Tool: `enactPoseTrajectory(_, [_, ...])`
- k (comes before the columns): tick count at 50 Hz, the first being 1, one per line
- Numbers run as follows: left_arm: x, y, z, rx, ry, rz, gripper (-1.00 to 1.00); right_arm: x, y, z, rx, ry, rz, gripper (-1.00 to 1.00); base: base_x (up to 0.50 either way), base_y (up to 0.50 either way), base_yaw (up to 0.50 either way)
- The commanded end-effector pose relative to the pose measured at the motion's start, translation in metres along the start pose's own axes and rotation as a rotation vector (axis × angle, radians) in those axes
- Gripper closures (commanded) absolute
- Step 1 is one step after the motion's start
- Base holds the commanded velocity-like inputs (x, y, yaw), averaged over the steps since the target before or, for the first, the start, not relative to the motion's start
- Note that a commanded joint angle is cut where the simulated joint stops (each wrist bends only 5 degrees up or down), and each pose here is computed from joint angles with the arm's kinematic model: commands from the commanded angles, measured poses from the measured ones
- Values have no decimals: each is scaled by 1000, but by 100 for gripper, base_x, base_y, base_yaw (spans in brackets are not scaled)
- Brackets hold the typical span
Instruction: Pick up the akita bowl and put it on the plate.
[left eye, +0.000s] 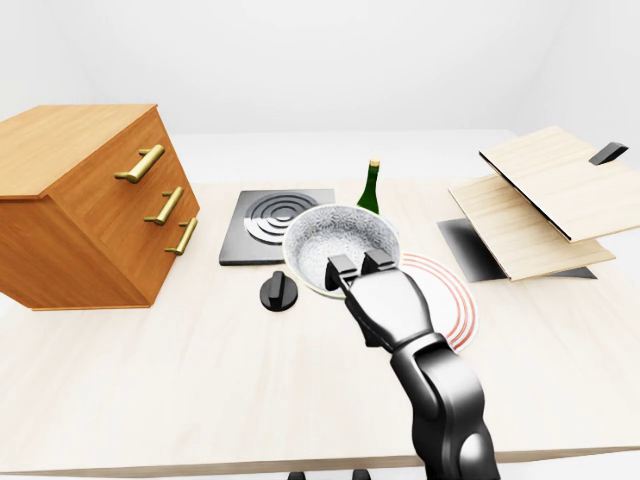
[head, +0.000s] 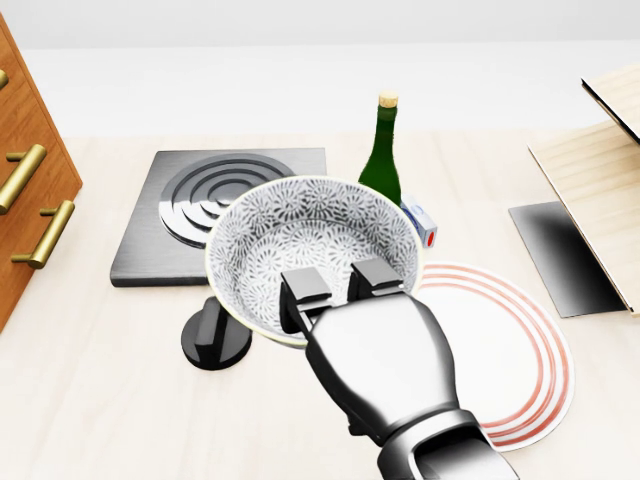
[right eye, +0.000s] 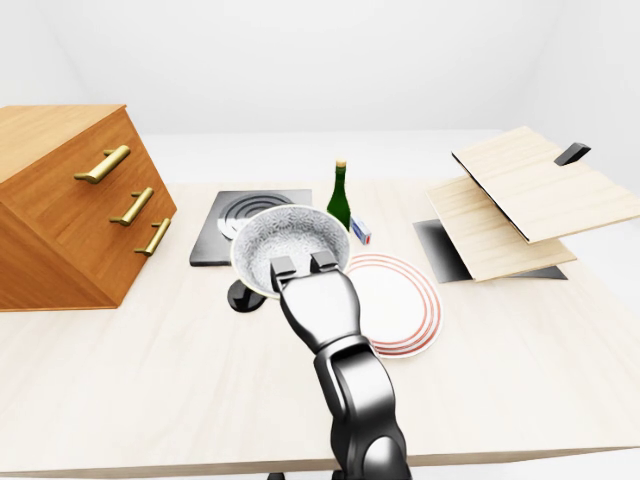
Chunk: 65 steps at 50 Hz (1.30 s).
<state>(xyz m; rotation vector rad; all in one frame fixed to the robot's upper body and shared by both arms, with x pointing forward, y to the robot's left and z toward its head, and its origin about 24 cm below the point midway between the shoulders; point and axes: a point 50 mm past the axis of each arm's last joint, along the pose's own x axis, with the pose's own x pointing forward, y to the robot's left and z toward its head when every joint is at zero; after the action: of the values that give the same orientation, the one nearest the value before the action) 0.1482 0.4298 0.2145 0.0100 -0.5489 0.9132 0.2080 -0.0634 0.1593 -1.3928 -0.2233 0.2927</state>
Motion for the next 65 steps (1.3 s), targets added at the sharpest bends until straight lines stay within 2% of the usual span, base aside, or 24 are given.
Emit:
enactPoseTrajectory(1, [0, 0, 0, -2, -2, 4, -100, -2, -2, -23, -12, 76, -8, 100, 0, 0, 0])
enactPoseTrajectory(13, [0, -1, -6, -1, 21, 5, -100, 1, 4, -35, 5, 102, 26, 100, 0, 0, 0])
enactPoseTrajectory(19, [-1, -1, -10, 1, 41, 5, -100, 2, -2, -42, -1, 120, 1, 100, 0, 0, 0])
enactPoseTrajectory(38, [0, 2, 3, -7, -12, 10, -100, -8, -15, -65, -6, 191, -53, 100, 0, 0, 0])
enactPoseTrajectory(65, [2, 1, 1, -7, 0, 17, -100, -5, -1, -91, -7, 276, 28, 100, 0, 0, 0])
